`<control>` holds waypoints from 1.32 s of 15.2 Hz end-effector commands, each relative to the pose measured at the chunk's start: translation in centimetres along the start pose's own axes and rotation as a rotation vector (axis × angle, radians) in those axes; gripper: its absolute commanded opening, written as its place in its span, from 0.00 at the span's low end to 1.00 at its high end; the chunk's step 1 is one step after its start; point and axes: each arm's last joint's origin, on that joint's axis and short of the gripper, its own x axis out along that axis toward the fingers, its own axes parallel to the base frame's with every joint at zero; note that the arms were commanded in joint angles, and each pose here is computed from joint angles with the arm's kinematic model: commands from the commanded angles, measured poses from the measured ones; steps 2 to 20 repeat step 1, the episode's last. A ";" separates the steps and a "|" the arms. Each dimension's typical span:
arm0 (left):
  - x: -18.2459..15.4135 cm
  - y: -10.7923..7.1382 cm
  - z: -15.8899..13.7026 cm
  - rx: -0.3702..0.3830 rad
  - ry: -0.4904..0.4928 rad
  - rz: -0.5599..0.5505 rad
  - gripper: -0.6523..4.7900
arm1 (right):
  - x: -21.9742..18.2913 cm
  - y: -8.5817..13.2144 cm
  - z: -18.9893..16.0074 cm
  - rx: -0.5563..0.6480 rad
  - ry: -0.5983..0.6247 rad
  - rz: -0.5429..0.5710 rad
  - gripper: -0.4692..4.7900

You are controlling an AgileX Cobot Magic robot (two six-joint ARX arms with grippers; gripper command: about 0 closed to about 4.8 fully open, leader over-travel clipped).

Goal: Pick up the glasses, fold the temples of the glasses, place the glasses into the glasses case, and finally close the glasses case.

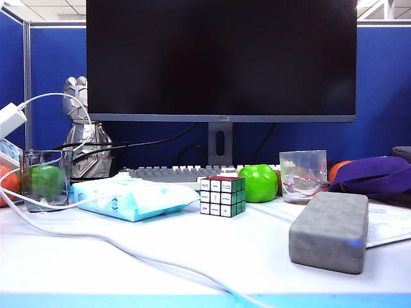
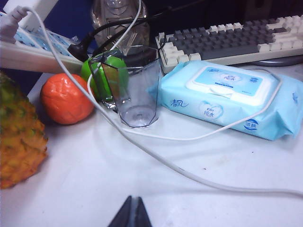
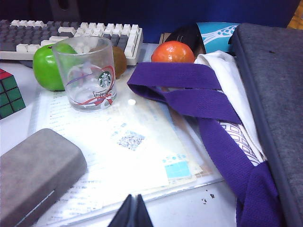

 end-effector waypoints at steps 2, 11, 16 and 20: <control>0.0 0.0 -0.2 -0.001 0.017 -0.004 0.11 | 0.1 0.0 -0.2 -0.003 0.004 0.004 0.09; 0.0 0.0 -0.2 -0.001 0.017 -0.004 0.11 | 0.1 0.0 -0.2 -0.003 0.004 0.004 0.09; 0.0 0.0 -0.2 -0.001 0.017 -0.004 0.11 | 0.1 0.0 -0.2 -0.003 0.004 0.004 0.09; 0.0 0.0 -0.2 -0.001 0.017 -0.004 0.11 | 0.1 0.0 -0.2 -0.003 0.004 0.004 0.09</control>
